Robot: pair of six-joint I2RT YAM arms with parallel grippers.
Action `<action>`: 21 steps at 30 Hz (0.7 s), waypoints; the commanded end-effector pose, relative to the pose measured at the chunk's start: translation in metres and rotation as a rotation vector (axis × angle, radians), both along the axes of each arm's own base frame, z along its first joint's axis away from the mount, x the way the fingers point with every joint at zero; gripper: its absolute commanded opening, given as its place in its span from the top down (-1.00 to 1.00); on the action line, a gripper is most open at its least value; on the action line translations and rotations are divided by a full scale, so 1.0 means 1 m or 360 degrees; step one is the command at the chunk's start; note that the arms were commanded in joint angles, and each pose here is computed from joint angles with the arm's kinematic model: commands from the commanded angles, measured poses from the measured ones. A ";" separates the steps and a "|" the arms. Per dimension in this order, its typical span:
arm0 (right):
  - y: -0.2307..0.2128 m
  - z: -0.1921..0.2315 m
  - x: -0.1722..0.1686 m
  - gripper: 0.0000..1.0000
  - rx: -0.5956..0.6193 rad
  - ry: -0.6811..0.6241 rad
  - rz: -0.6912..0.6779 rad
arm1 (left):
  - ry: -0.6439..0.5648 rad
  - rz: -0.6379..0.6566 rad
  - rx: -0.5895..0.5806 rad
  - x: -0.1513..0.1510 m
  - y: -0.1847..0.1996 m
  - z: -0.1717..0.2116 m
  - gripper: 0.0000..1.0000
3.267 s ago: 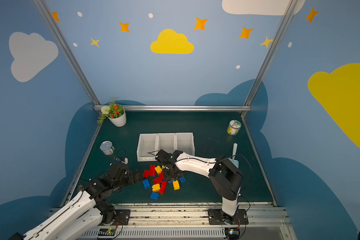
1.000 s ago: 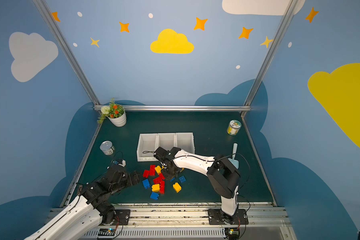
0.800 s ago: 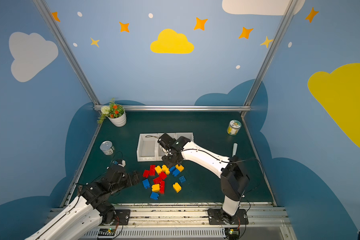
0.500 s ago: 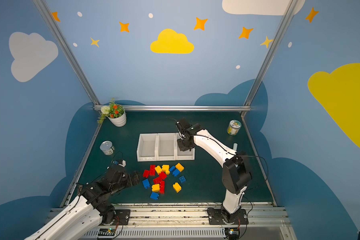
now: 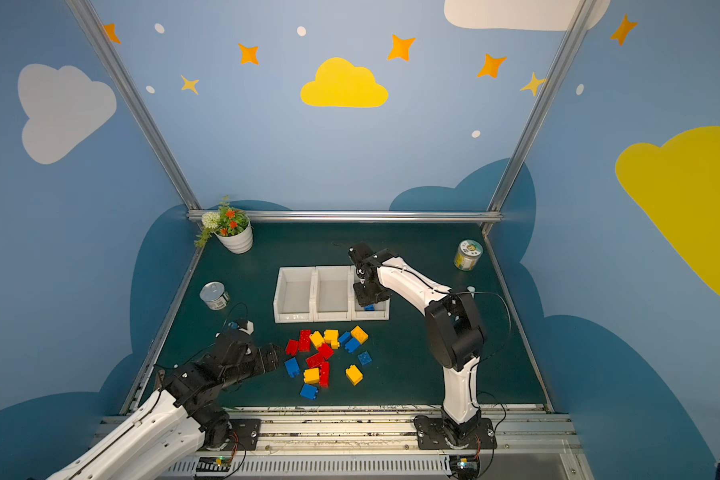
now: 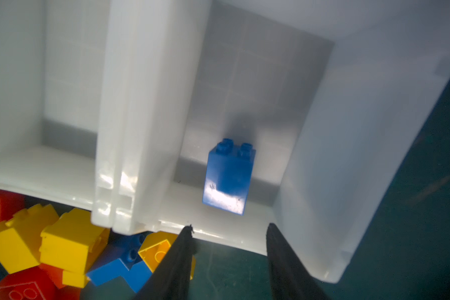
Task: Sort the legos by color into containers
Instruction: 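Carry the blue brick into the bin compartment farthest along and release, then grasp a yellow brick with the left gripper while the right gripper withdraws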
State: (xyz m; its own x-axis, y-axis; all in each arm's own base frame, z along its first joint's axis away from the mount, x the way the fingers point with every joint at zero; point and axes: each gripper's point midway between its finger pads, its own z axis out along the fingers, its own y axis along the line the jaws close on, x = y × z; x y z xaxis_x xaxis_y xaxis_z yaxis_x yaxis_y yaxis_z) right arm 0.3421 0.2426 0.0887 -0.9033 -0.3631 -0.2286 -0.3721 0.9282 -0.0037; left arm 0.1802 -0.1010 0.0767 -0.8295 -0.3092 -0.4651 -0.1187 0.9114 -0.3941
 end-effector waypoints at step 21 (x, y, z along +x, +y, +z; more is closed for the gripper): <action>-0.066 0.090 -0.052 0.00 0.0399 -0.0220 -0.0321 | -0.0035 -0.0968 0.0403 0.005 -0.097 0.041 -0.79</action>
State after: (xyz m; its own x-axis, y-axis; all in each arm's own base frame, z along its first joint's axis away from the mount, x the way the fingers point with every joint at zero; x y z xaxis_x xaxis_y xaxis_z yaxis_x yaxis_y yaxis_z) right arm 0.2974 0.1898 0.1801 -0.8911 -0.1664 -0.4222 -0.2507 0.9560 0.1525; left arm 0.1897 -0.1861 0.1198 -0.8567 0.1699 -0.4871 0.3184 0.9170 -0.2401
